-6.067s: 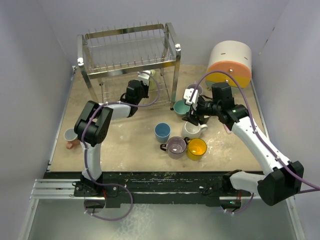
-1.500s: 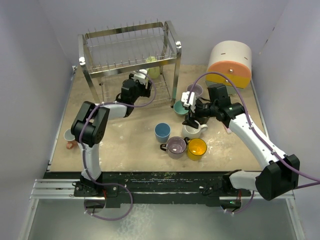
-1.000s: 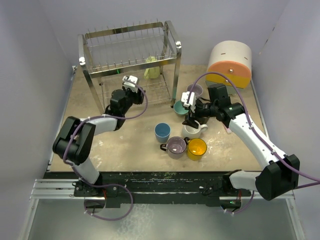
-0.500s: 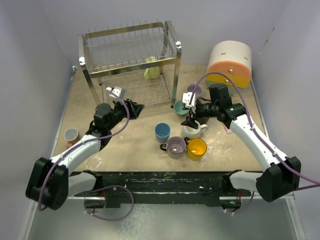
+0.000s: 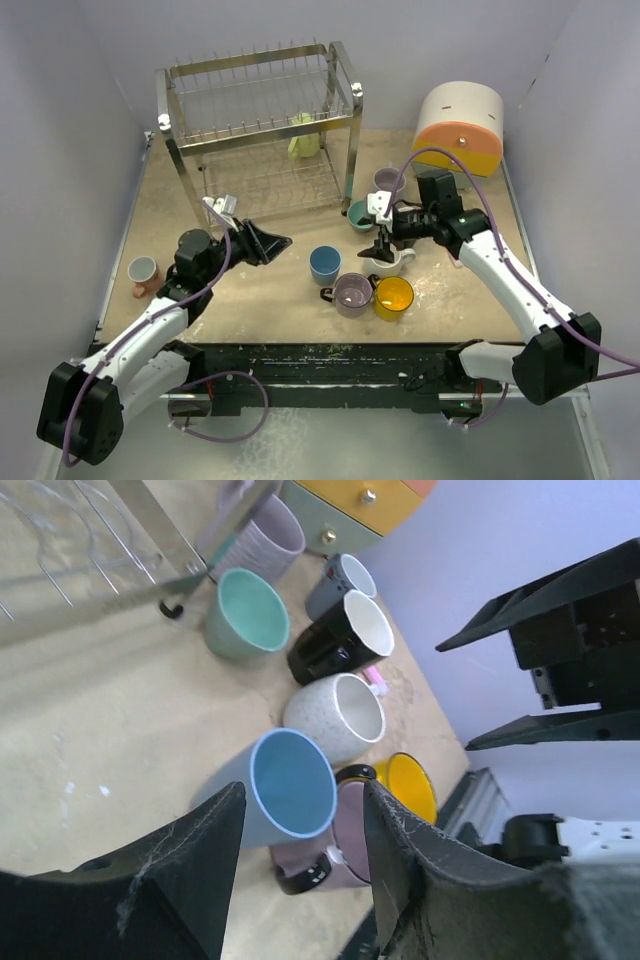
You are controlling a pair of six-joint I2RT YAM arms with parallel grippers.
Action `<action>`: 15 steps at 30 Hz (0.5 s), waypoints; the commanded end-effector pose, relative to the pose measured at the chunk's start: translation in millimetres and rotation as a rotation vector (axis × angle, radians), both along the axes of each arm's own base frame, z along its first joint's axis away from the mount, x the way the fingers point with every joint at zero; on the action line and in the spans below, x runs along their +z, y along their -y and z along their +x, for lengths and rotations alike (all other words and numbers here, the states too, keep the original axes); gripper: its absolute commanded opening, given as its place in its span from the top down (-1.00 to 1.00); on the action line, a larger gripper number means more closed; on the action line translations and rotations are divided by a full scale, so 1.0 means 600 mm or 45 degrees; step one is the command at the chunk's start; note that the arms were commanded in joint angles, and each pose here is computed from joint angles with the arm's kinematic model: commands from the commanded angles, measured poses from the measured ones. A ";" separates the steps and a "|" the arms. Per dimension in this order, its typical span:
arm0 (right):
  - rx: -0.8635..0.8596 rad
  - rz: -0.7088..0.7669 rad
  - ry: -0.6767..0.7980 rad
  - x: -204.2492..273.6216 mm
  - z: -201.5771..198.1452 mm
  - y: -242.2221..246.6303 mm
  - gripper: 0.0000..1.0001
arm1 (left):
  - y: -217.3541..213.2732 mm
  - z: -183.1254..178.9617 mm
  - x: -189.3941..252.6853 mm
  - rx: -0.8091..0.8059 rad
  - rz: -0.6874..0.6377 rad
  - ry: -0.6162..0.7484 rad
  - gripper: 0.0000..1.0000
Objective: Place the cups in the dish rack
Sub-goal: Pick up the cup at the center of the board.
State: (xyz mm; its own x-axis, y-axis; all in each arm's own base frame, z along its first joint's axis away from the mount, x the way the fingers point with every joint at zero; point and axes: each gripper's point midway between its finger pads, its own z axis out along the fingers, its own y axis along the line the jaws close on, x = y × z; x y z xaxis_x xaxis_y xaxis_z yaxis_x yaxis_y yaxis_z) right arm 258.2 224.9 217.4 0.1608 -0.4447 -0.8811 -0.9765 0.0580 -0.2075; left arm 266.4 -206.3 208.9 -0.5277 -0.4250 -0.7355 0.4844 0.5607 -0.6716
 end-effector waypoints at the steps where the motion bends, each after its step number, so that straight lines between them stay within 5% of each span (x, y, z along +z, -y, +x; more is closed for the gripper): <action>1: 0.119 0.059 0.105 0.016 -0.018 -0.007 -0.45 | 0.016 -0.026 0.040 -0.077 -0.227 -0.029 -0.09; 15: 0.020 -0.201 0.071 0.000 0.027 0.001 -0.45 | -0.014 -0.036 -0.017 0.063 -0.147 -0.162 -0.11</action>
